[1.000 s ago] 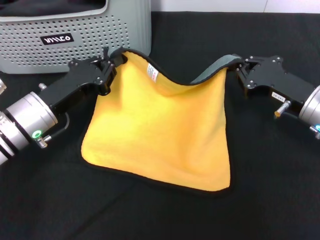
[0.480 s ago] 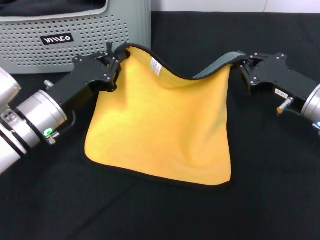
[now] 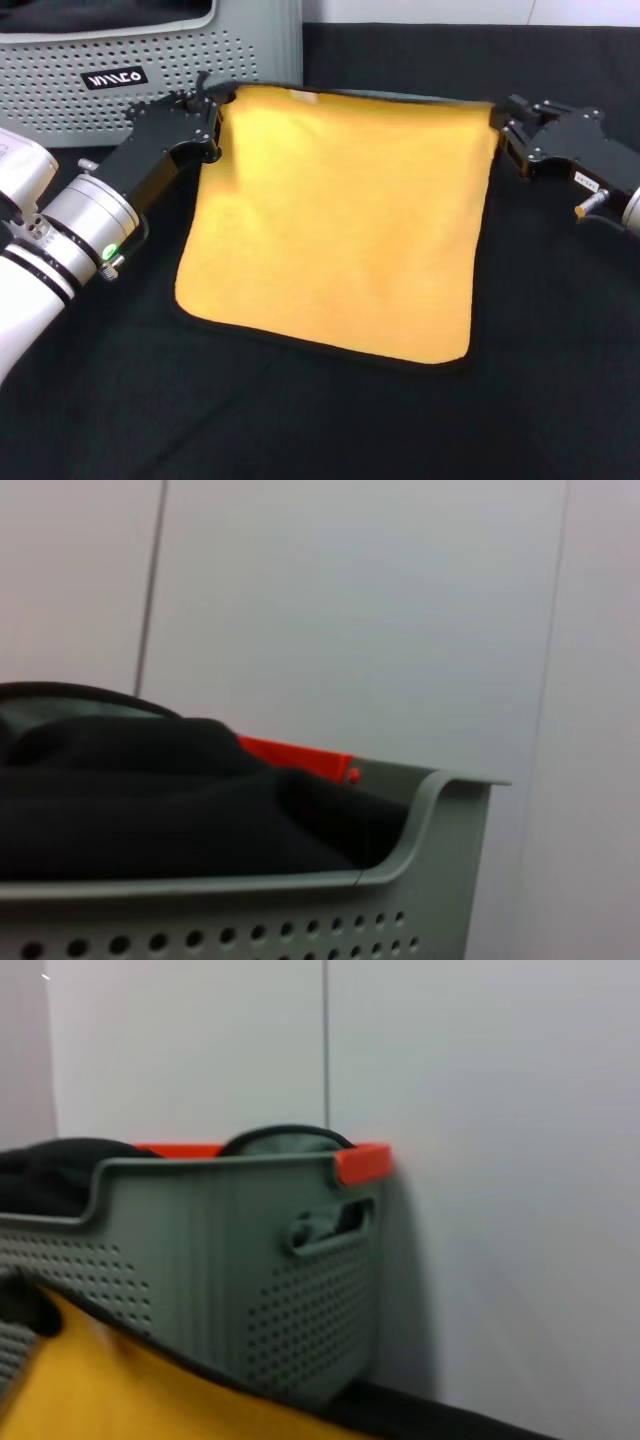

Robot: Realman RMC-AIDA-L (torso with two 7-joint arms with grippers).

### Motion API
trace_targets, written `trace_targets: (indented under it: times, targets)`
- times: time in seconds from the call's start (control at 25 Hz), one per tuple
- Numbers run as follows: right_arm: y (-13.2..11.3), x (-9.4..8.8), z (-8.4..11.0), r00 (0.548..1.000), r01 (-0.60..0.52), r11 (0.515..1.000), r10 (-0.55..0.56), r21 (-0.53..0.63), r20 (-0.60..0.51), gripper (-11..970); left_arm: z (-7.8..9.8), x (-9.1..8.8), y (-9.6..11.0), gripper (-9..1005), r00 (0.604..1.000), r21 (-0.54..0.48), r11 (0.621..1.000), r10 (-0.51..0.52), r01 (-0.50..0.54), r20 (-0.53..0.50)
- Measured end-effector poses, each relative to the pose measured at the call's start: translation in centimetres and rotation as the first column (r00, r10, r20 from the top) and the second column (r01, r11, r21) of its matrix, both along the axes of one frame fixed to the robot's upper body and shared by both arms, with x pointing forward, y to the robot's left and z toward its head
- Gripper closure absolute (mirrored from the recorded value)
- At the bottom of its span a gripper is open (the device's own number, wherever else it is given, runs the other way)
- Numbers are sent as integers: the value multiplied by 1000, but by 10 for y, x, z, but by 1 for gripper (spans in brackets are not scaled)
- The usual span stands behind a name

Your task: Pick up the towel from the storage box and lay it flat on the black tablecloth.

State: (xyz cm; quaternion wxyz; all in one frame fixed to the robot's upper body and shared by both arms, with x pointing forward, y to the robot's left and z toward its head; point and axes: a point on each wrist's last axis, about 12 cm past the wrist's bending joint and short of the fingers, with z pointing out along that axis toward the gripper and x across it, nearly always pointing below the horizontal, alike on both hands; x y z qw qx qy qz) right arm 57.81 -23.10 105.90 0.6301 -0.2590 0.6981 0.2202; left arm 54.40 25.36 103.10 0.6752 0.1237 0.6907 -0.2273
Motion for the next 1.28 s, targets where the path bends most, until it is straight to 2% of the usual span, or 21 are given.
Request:
trace_targets:
  times: [0.08, 0.4, 0.56, 0.76, 0.84, 0.96, 1.28]
  targets:
    - [-1, 1, -1, 1000, 15, 1000, -15, -6, -10, 827, -1, 1, 0, 943, 1000, 1, 1000, 9, -9, -9]
    - [-7, 9, -3, 995, 90, 996, -90, -9, -44, 628, -5, 7, -6, 905, 997, -3, 999, 44, -44, -63]
    - [-10, 7, -3, 994, 103, 995, -102, 14, -42, 438, -7, 6, -1, 848, 994, -24, 996, 83, -85, -72]
    - [-10, -3, 0, 998, 58, 998, -59, 26, 34, 239, -8, -3, 13, 609, 988, -63, 987, 144, -147, -54]
    - [-11, -9, 3, 996, 37, 999, -39, 30, 85, 163, -8, -11, 21, 562, 984, -77, 981, 175, -177, -36]
    - [-13, -13, 4, 992, 39, 999, -43, 36, 116, 153, -10, -25, 36, 491, 968, -78, 965, 252, -251, 8]
    - [-28, -17, 5, 981, 99, 994, -103, 36, 165, 126, -12, -42, 52, 488, 942, -83, 941, 333, -329, 46]
